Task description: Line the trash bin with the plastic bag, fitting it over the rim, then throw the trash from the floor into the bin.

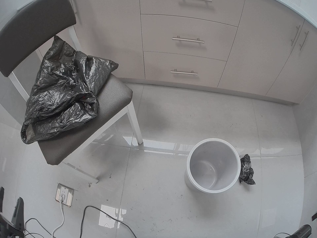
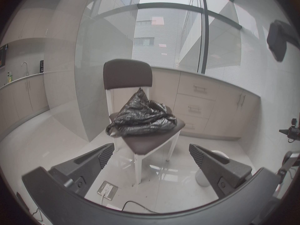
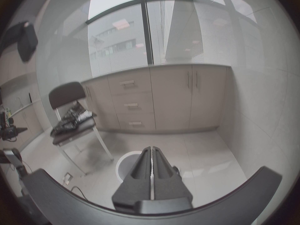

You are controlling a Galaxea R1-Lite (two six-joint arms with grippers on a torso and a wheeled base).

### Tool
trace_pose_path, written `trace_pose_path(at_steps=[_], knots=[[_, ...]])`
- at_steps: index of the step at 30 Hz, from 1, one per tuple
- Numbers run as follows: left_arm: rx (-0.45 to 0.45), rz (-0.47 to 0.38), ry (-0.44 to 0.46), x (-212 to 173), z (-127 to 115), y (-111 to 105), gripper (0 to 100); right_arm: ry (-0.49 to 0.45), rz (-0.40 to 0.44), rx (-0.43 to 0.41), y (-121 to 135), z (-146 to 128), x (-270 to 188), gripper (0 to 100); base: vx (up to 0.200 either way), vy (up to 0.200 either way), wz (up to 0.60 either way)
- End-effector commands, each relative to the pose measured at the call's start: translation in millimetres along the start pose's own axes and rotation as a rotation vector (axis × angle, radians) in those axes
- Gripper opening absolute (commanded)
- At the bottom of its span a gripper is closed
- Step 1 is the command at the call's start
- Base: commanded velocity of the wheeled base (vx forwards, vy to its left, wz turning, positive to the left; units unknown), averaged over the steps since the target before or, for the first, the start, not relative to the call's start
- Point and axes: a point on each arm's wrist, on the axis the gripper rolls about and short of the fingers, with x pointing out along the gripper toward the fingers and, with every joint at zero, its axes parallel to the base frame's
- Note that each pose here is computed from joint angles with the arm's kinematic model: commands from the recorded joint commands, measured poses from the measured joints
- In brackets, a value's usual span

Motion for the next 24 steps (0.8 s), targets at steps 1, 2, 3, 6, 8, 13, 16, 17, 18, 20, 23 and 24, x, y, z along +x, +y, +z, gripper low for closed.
trace_pose_path(at_steps=[1,2,3,6,8,13,16,17,18,20,23,24], knots=[[-0.047,-0.123,0.041,26.0,93.1,-13.3,100,-0.026,0.117,0.017,12.4,131.0,63.1,0,0.000,0.000,0.00],[-0.047,-0.123,0.041,26.0,93.1,-13.3,100,-0.026,0.117,0.017,12.4,131.0,63.1,0,0.000,0.000,0.00],[-0.043,-0.153,0.101,44.4,99.2,-15.9,100,0.053,0.130,0.036,13.4,121.9,89.2,0,0.000,0.000,0.00],[-0.012,-0.159,0.156,82.2,117.6,-20.6,100,0.069,0.167,0.112,17.6,111.4,124.9,0,0.000,0.000,0.00],[0.021,-0.165,0.169,97.2,123.7,-22.4,100,0.060,0.180,0.139,19.6,108.0,136.3,0,0.000,0.000,0.00],[0.259,-0.297,0.231,180.6,133.4,-43.9,100,0.144,0.230,0.210,29.6,66.1,172.6,0,0.000,0.000,0.00],[0.345,-0.348,0.221,218.4,137.4,-58.3,100,0.170,0.253,0.273,34.7,50.9,182.0,0,0.000,0.000,0.00],[0.349,-0.353,0.215,222.7,138.7,-59.9,100,0.168,0.255,0.280,35.2,50.0,183.4,0,0.000,0.000,0.00],[0.359,-0.376,0.182,245.8,146.6,-70.7,100,0.156,0.253,0.299,36.5,45.3,190.9,0,0.000,0.000,0.00],[0.389,-0.383,0.164,275.0,151.9,-79.7,100,0.140,0.253,0.307,36.2,41.5,192.4,0,0.000,0.000,0.00],[0.518,-0.363,0.154,312.1,151.1,-81.7,100,0.135,0.251,0.309,35.7,40.2,193.0,0,0.000,0.000,0.00],[0.559,-0.351,0.155,319.7,149.4,-78.3,100,0.135,0.251,0.309,35.5,40.2,193.1,0,0.000,0.000,0.00]])
